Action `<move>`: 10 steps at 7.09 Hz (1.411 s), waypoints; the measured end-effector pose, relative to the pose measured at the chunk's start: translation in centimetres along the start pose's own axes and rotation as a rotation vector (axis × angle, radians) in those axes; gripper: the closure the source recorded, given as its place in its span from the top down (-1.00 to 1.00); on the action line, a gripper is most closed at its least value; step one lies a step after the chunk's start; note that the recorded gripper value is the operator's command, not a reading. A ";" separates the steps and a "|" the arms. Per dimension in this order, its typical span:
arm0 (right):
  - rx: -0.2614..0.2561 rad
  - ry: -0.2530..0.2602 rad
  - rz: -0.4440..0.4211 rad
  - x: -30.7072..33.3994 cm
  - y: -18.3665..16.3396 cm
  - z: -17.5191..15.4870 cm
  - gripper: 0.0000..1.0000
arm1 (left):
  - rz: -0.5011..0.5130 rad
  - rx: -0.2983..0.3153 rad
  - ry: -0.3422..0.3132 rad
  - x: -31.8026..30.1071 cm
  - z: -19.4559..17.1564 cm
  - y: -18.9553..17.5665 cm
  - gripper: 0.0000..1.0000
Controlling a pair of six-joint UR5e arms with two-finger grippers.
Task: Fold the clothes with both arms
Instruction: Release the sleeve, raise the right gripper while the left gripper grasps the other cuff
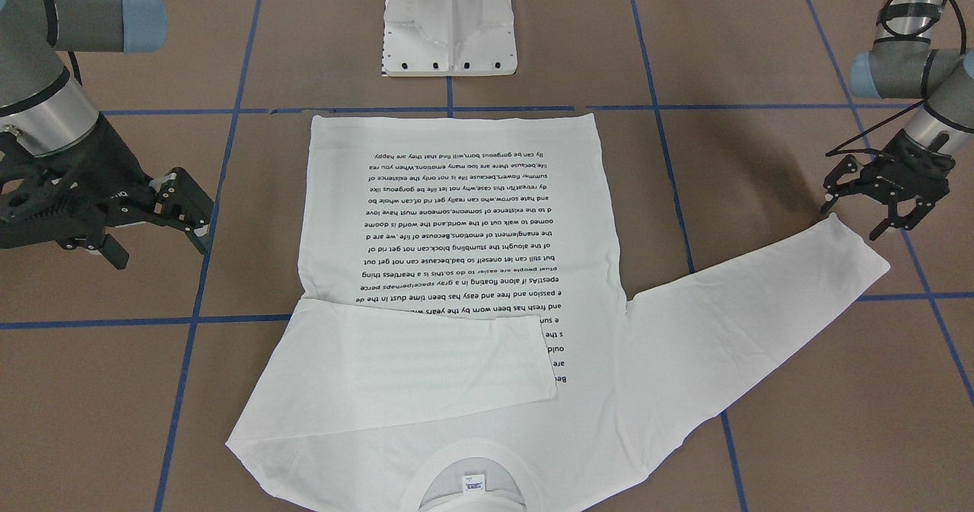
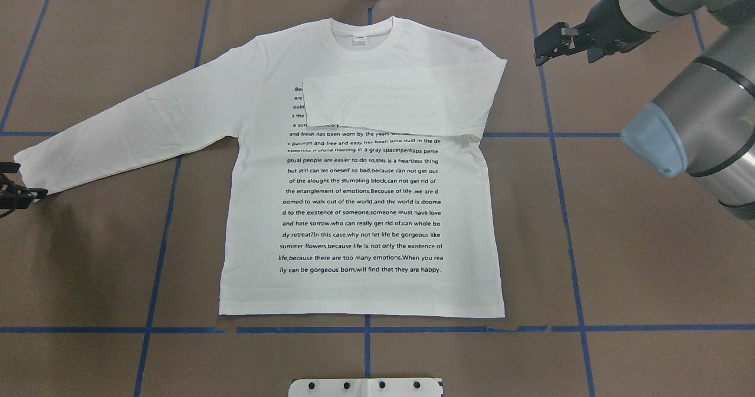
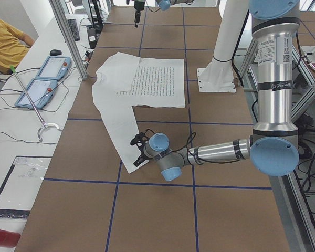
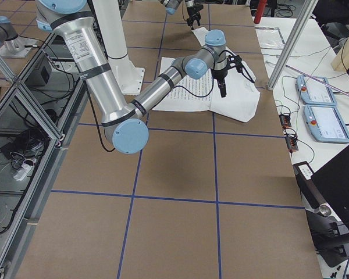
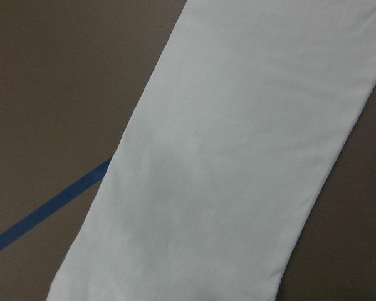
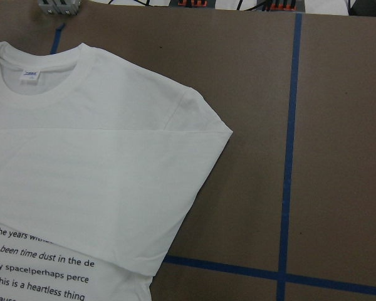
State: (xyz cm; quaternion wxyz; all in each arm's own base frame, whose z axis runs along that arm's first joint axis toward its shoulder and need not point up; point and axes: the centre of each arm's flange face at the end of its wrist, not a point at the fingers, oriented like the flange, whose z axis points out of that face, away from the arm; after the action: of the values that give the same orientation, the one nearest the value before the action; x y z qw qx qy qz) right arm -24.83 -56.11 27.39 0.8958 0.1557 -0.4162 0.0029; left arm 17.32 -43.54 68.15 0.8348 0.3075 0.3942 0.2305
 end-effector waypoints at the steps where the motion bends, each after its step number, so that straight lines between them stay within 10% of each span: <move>1: 0.001 0.001 0.000 0.0 0.0 0.0 1.00 | 0.008 -0.006 0.004 0.4 0.4 0.1 0.76; 6: 0.000 0.004 0.001 0.1 0.0 0.2 1.00 | 0.020 -0.026 0.007 1.2 1.1 0.9 -0.87; 10: 0.002 0.003 0.002 0.0 0.0 0.1 1.00 | 0.018 -0.026 0.004 1.0 0.4 1.7 -1.00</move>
State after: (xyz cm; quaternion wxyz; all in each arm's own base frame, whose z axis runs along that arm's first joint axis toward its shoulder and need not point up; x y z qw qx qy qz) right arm -24.88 -56.10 27.43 0.8963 0.1561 -0.4151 0.0043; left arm 18.04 -41.84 69.02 0.8359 0.2996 0.3899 0.2438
